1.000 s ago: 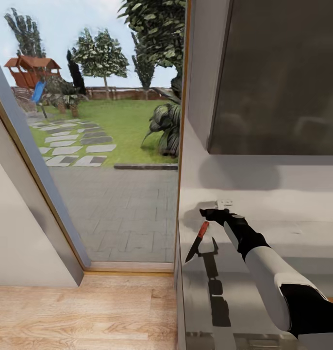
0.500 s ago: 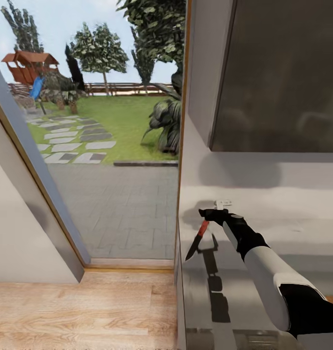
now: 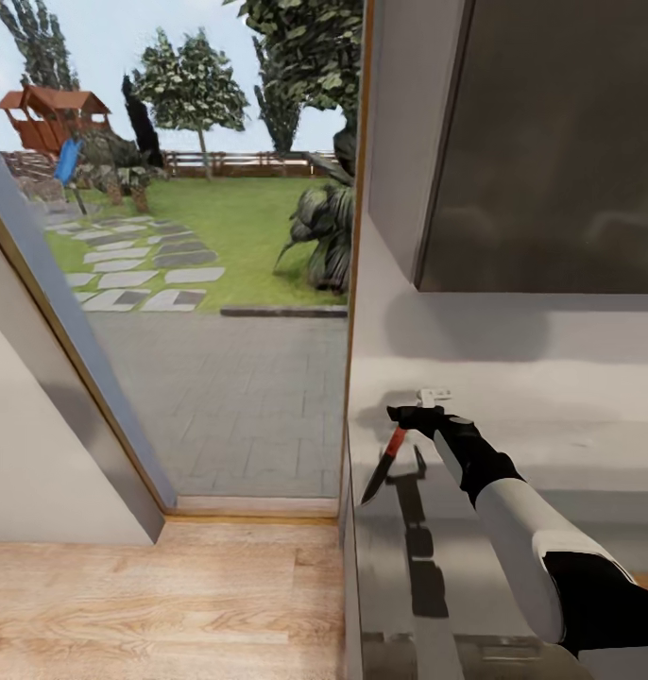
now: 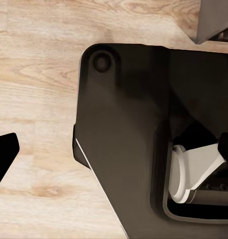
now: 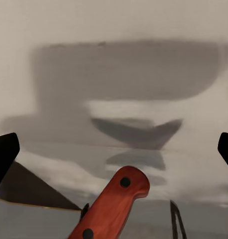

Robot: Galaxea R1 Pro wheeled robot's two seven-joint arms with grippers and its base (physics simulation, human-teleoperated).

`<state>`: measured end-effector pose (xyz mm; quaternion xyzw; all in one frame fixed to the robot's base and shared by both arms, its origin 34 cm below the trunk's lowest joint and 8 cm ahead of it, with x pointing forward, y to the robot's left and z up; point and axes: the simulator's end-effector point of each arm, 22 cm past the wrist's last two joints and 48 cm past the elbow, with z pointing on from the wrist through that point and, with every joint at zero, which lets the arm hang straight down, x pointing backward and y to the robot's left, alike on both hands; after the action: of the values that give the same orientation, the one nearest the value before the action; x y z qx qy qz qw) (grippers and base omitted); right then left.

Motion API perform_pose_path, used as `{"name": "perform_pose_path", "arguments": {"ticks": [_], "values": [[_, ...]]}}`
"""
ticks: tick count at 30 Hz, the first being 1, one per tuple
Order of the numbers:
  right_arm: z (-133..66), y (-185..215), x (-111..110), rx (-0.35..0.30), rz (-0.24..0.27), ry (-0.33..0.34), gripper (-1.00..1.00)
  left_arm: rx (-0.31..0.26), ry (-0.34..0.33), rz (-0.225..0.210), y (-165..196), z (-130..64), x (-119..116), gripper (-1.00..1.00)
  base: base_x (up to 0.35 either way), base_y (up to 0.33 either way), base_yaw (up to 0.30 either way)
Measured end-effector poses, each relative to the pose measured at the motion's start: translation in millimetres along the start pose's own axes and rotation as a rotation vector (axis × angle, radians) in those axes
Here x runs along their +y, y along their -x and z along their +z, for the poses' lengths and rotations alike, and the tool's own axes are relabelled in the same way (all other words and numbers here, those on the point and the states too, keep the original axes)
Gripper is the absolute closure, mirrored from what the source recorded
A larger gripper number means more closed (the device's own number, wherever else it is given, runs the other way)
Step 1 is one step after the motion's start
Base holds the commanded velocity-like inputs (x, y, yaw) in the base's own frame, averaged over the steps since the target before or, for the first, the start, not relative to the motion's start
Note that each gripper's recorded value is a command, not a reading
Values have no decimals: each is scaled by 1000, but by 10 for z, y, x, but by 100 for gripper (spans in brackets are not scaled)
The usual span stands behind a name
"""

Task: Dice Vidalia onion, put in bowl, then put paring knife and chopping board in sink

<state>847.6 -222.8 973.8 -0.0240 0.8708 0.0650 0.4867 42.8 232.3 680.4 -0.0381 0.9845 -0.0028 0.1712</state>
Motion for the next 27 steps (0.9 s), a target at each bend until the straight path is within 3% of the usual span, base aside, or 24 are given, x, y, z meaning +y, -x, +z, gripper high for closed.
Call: {"name": "perform_pose_path", "arguments": {"ticks": [27], "values": [[151,-283,-34,43,5,-3,-100,44,2,0,-123,-78,6,-100,17,0,0]]}}
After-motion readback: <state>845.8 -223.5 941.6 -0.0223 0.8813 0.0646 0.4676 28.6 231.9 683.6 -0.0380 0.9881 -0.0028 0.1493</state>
